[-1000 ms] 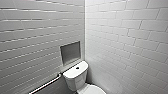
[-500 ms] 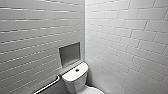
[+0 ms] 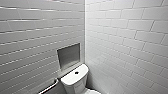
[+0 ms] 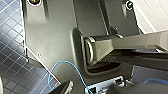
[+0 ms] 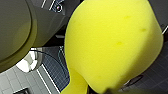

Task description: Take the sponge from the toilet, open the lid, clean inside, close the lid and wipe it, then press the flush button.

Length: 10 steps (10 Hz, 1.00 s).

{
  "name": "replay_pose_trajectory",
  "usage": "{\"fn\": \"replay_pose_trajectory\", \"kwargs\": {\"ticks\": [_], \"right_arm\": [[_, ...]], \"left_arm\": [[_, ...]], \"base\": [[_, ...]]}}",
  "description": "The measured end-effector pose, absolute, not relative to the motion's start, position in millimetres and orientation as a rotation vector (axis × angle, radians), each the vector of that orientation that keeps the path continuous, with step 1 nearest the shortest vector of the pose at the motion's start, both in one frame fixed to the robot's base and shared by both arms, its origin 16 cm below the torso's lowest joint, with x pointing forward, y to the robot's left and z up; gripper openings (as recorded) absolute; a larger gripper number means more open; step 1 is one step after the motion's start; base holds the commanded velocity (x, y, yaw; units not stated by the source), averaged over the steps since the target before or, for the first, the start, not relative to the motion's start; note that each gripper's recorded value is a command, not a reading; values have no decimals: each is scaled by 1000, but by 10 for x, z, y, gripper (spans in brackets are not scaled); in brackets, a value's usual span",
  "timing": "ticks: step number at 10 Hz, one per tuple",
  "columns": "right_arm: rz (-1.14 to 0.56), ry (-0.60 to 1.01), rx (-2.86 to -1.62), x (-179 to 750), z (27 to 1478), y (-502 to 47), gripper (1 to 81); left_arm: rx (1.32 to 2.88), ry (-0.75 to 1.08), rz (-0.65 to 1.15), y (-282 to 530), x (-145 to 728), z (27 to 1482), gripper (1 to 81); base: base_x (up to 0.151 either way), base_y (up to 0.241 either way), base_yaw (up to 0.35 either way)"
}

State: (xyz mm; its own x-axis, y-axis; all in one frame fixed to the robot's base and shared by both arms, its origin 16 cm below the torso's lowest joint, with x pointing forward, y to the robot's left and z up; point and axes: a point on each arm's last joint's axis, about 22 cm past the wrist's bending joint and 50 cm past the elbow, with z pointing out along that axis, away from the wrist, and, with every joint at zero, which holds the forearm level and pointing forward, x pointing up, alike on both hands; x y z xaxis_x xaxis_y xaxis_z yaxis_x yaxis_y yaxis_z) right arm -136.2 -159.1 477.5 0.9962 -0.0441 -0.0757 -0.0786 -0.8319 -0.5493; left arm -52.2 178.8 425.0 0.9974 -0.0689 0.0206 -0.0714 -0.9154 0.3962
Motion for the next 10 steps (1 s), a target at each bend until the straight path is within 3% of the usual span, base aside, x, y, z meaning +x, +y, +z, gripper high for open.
{"fn": "replay_pose_trajectory", "kwargs": {"ticks": [7, 10], "right_arm": [[82, 85, -2559, -1378, 4768, -1611, 10], [82, 87, -2558, -1368, 4769, -1608, 10]], "left_arm": [[2729, -100, 10, 1766, -519, 4252, 811], [2727, -100, 13, 1750, -492, 4253, 811]], "base": [[96, 0, 0], [52, 0, 0]]}}
